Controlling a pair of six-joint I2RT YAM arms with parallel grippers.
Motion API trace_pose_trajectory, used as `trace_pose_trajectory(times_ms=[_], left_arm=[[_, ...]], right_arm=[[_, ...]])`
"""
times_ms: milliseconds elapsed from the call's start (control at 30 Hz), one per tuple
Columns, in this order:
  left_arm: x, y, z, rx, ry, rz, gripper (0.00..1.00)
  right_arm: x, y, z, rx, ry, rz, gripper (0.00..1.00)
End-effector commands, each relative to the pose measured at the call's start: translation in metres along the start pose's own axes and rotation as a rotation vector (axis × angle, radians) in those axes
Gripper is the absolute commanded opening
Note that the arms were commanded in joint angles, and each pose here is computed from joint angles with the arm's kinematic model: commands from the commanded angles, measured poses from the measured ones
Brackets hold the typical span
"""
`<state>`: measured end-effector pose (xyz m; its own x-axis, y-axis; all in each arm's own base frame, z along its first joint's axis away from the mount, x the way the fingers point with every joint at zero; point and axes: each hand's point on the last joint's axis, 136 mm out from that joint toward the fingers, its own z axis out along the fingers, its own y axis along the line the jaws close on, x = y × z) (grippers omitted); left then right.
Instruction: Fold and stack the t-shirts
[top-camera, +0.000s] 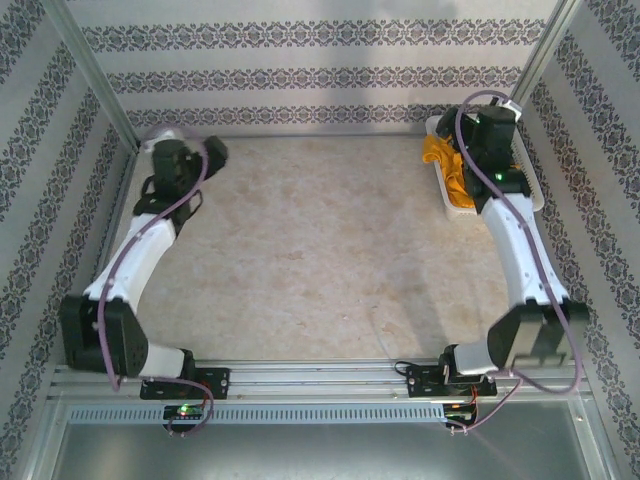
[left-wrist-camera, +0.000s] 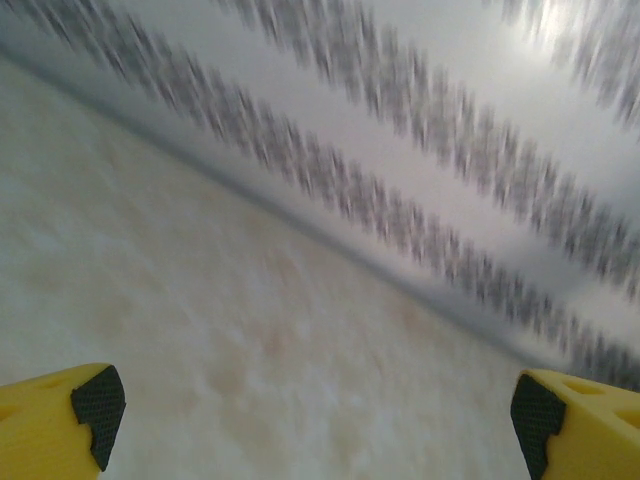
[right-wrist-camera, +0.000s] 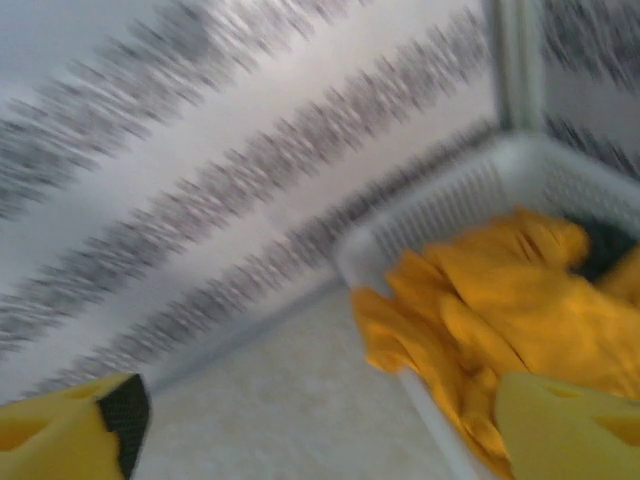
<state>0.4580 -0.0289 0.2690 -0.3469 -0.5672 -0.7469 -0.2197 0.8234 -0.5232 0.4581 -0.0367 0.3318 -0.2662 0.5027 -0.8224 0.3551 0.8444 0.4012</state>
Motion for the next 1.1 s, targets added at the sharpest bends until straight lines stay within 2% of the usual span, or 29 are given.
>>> trace_pose_trajectory(times_ms=[0,233,500,600,667,767,867,1000,1067], left_arm=[[0.068,-0.035,-0.006,0.037,0.268,0.044,0.99],[0.130,-0.104,-0.015,0.202,0.399,0.136,0.86],[0.151,-0.119,-0.028,0.263,0.450,0.111,0.74],[0.147,-0.119,-0.034,0.264,0.435,0.106,0.71],[0.144,-0.118,-0.037,0.263,0.426,0.108,0.69],[0.137,-0.118,-0.043,0.261,0.410,0.117,0.65],[0.132,-0.117,-0.048,0.255,0.394,0.120,0.62],[0.126,-0.115,-0.052,0.247,0.375,0.121,0.58],[0.124,-0.113,-0.052,0.237,0.366,0.123,0.58]], right_arm=[[0.058,-0.065,0.024,0.244,0.277,-0.028,0.87],[0.108,-0.098,0.091,0.264,0.581,-0.050,0.82],[0.146,-0.127,0.135,0.301,0.695,-0.012,0.81],[0.157,-0.134,0.146,0.308,0.712,0.035,0.73],[0.160,-0.139,0.151,0.296,0.719,0.085,0.59],[0.144,-0.135,0.153,0.257,0.658,0.124,0.21],[0.108,-0.123,0.143,0.231,0.539,0.098,0.00],[0.042,-0.092,0.111,0.160,0.346,0.079,0.00],[0.004,-0.063,0.087,0.094,0.243,0.063,0.00]])
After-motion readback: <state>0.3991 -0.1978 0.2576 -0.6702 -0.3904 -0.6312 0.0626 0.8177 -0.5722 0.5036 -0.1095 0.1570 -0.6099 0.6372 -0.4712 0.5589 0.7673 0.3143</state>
